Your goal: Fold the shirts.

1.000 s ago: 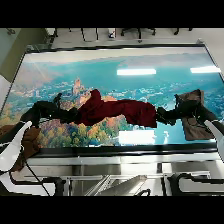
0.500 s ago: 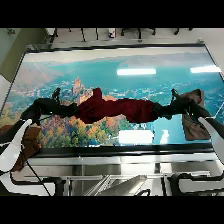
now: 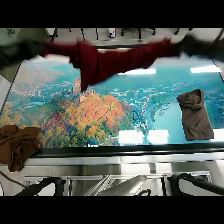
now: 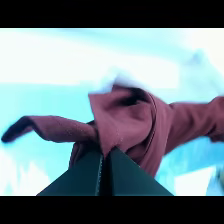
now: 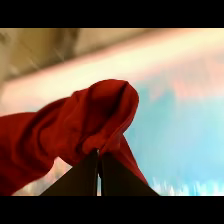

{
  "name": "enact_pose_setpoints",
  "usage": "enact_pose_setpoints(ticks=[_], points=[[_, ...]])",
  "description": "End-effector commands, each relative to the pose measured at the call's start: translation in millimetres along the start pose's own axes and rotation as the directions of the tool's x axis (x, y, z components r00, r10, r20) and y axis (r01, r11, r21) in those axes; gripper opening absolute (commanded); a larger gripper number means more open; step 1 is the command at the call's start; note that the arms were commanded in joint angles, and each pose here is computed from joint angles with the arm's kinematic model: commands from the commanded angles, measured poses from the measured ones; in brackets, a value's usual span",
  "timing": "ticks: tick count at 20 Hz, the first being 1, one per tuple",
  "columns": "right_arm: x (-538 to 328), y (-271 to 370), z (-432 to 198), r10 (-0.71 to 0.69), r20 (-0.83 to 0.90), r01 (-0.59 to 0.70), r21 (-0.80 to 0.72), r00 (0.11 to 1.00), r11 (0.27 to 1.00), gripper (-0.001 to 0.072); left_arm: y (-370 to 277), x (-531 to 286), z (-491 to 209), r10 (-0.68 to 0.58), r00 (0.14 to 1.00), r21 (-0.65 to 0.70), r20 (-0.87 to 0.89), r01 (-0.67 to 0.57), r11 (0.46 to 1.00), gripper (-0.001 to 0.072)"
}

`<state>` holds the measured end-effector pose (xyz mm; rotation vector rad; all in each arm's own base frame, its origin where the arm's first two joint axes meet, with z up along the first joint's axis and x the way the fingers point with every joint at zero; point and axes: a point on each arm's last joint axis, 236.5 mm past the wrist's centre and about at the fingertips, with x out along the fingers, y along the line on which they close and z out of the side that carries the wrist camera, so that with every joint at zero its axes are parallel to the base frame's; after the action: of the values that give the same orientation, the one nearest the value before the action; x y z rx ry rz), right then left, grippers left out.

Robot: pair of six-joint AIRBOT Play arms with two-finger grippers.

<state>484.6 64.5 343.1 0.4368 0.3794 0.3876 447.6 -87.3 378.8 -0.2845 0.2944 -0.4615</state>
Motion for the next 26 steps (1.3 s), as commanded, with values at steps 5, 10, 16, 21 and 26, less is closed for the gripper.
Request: enact_pose_setpoints(ticks=[5,10,16,21,26], points=[[-239.5,119.3,119.4,-0.091,0.515,0.336,-0.407,0.852,0.849,0.0014,-118.9,-255.0,139.5,0.102,0.814,0.362,0.571,-0.362,0.859,0.0021],[-269.4,128.3,119.4,-0.102,0.564,0.392,-0.422,0.820,0.817,0.0014,-112.2,-287.1,133.5,0.163,0.726,0.299,0.667,-0.462,0.835,0.0021],[-182.7,90.8,93.8,-0.101,0.380,0.257,-0.388,0.920,0.885,0.0014,-64.9,-178.6,73.1,0.139,0.911,0.283,0.388,-0.261,0.923,0.0021],[9.8,-6.4,-8.1,-0.119,-0.045,0.106,-0.230,0.992,0.967,0.0015,22.0,7.3,-101.0,0.116,0.978,0.118,-0.173,-0.096,0.988,0.0021],[185.2,-105.2,-156.4,-0.142,-0.330,0.134,-0.046,0.933,0.990,0.0014,148.7,111.4,-289.0,0.203,0.850,-0.055,-0.486,-0.261,0.964,0.0021]])
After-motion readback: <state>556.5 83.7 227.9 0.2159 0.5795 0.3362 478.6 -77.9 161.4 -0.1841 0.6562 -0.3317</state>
